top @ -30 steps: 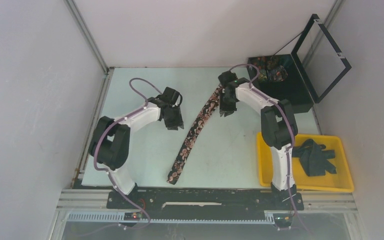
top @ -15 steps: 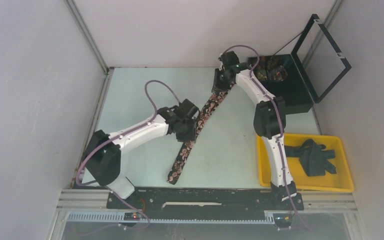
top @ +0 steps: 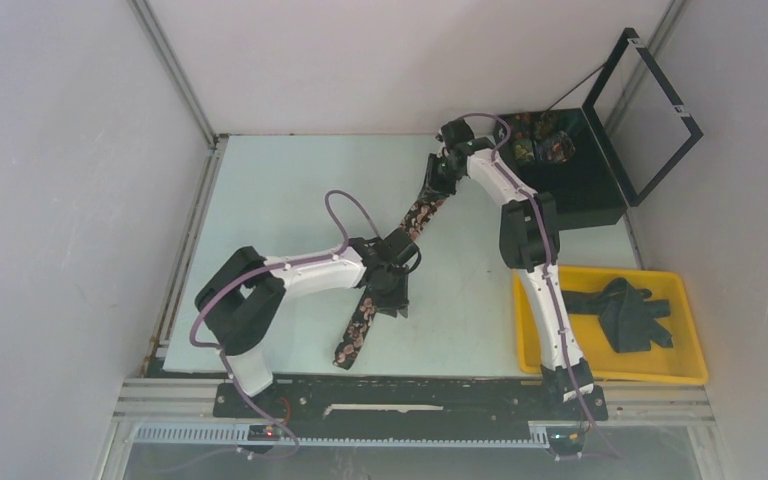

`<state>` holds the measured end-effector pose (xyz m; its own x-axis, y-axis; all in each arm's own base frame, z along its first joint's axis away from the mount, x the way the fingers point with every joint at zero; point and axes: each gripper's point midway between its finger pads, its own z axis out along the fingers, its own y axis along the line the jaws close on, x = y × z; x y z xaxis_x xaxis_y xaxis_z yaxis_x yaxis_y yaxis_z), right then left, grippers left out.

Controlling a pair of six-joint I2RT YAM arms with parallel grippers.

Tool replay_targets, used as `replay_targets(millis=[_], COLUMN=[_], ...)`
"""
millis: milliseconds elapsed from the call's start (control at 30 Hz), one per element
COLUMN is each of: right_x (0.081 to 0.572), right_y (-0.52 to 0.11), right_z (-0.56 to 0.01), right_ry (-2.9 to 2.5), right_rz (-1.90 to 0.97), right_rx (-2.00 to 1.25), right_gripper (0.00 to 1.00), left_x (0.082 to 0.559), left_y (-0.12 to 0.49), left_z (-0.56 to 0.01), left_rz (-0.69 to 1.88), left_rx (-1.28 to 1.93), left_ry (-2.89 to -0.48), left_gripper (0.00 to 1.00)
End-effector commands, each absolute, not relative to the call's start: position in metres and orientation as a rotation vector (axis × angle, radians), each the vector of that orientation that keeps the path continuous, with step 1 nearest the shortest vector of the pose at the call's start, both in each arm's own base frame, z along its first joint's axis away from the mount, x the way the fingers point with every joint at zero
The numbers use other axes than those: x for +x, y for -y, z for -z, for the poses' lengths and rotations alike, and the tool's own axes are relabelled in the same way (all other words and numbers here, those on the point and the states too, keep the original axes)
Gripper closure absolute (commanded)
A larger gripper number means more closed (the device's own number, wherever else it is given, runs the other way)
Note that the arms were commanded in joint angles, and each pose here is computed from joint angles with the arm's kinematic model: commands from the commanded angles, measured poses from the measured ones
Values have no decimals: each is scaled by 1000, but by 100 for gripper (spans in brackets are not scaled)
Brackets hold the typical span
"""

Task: Roll the ties
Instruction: Flatten out the tie at the center of the board.

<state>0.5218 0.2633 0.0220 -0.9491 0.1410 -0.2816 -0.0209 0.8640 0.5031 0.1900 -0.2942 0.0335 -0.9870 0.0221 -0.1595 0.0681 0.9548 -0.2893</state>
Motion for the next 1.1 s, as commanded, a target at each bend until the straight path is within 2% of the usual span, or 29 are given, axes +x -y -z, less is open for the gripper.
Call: replay_targets(millis=[0, 433, 767, 1067], right_x=[517, 503, 502, 507], right_y=[-248, -206, -186, -178], right_z=[-12, -1, 2, 3], right_ry=[-2783, -2822, -2814, -2795], right_rz=[-714, -657, -640, -634], right_rx=[152, 341, 431, 469], right_gripper=[76, 79, 80, 80], left_x=[199, 234, 293, 323], left_y=[283, 218, 192, 149], left_z=[-6, 22, 14, 5], left_rz=[373, 203, 78, -16], left_rx=[5, -117, -137, -214], left_ry=[-2965, -2977, -2929, -2910], left_gripper=[68, 70, 71, 70])
